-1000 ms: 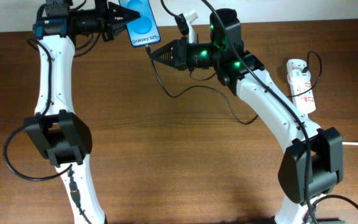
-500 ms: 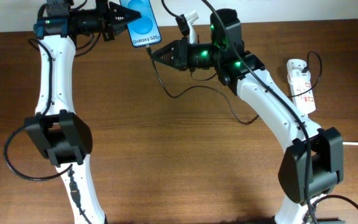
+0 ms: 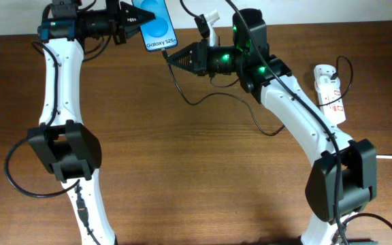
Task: Plug charger to phone and switch on socket
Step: 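Open the right gripper and pull it back from the phone, then lower the phone flat onto the table with the left gripper and release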
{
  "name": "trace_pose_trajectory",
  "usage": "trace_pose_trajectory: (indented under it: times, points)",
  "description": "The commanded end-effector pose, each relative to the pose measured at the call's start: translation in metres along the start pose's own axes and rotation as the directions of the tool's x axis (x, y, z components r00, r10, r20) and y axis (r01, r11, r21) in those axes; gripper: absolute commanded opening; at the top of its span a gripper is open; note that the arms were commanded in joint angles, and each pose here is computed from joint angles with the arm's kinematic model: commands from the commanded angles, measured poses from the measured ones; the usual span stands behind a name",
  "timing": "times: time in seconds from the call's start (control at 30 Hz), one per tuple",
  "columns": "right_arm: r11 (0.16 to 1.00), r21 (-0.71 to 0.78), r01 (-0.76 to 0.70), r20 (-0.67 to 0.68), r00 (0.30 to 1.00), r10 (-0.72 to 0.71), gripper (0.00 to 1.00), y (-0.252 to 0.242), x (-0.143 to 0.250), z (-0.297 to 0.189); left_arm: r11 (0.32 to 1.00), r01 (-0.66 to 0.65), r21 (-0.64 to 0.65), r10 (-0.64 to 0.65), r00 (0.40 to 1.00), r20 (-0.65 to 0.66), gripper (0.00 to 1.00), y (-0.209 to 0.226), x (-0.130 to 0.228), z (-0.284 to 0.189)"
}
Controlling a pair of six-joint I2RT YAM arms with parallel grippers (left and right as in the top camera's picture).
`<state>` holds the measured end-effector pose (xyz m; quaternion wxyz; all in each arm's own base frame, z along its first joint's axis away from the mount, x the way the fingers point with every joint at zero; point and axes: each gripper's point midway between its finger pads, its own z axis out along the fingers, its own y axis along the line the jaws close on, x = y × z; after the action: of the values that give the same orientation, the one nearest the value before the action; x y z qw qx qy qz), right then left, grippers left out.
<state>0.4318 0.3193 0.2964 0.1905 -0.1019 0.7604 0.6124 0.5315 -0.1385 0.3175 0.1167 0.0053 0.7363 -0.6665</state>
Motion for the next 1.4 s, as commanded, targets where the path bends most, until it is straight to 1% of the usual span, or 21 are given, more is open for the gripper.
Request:
trace_pose_trajectory:
  times: [0.0, 0.4, 0.6, 0.63, 0.73, 0.83, 0.93, 1.0, 1.07, 1.17, 1.27, 1.33, 1.37]
  points:
    - [0.999, 0.031, 0.007, 0.065, 0.998, -0.009, 0.04, -0.003, -0.016, -0.007, 0.998, -0.019, 0.060, 0.024, 0.996, -0.083, 0.00, -0.012, 0.016, 0.019]
    - [0.999, 0.038, 0.007, 0.079, 0.997, -0.010, 0.04, -0.004, -0.018, -0.007, 0.997, -0.020, 0.070, 0.029, 0.991, -0.131, 0.00, -0.016, 0.028, 0.043]
    - [0.999, 0.038, -0.007, 0.072, 0.997, 0.004, 0.05, -0.005, -0.017, -0.007, 0.998, -0.021, 0.067, 0.030, 0.992, -0.124, 0.00, -0.015, 0.026, 0.040]
    - [0.999, 0.043, -0.016, 0.068, 0.998, 0.013, 0.08, -0.006, -0.015, -0.007, 0.998, -0.029, 0.064, 0.036, 0.993, -0.115, 0.00, -0.014, 0.024, 0.038]
    - [0.998, 0.054, -0.021, 0.043, 0.999, 0.019, 0.24, -0.011, -0.009, -0.007, 0.996, -0.069, 0.063, 0.074, 0.993, -0.093, 0.00, -0.012, 0.019, 0.029]
    - [0.997, 0.081, -0.012, 0.019, 1.000, 0.011, 0.34, -0.021, -0.003, -0.013, 0.991, -0.116, 0.063, 0.121, 0.990, -0.077, 0.00, -0.011, 0.016, 0.022]
    - [0.992, 0.124, -0.018, 0.014, 1.000, 0.017, 0.39, -0.039, -0.004, -0.030, 0.984, -0.165, 0.065, 0.170, 0.983, -0.076, 0.00, -0.006, 0.018, 0.022]
    - [0.986, 0.160, -0.038, 0.020, 0.999, 0.036, 0.42, -0.053, -0.005, -0.046, 0.983, -0.173, 0.064, 0.177, 0.981, -0.078, 0.00, 0.000, 0.019, 0.022]
    - [0.976, 0.206, -0.076, 0.036, 0.997, 0.070, 0.44, -0.071, -0.007, -0.069, 0.987, -0.148, 0.060, 0.153, 0.985, -0.086, 0.00, 0.014, 0.021, 0.024]
    - [0.950, 0.279, -0.138, 0.067, 0.990, 0.125, 0.45, -0.097, -0.007, -0.107, 0.996, -0.075, 0.048, 0.080, 0.991, -0.107, 0.00, 0.044, 0.027, 0.030]
    - [0.904, 0.377, -0.201, 0.100, 0.979, 0.176, 0.46, -0.123, -0.001, -0.136, 0.999, -0.019, -0.050, 0.013, 0.993, -0.119, 0.00, 0.081, 0.036, 0.042]
    - [0.855, 0.460, -0.239, 0.119, 0.971, 0.208, 0.46, -0.141, 0.007, -0.158, 0.968, -0.003, -0.251, -0.030, 0.991, -0.129, 0.00, 0.121, 0.049, 0.046]
    - [0.832, 0.493, -0.254, 0.123, 0.967, 0.223, 0.46, -0.148, 0.012, -0.166, 0.935, -0.019, -0.355, -0.036, 0.989, -0.147, 0.00, 0.139, 0.057, 0.046]
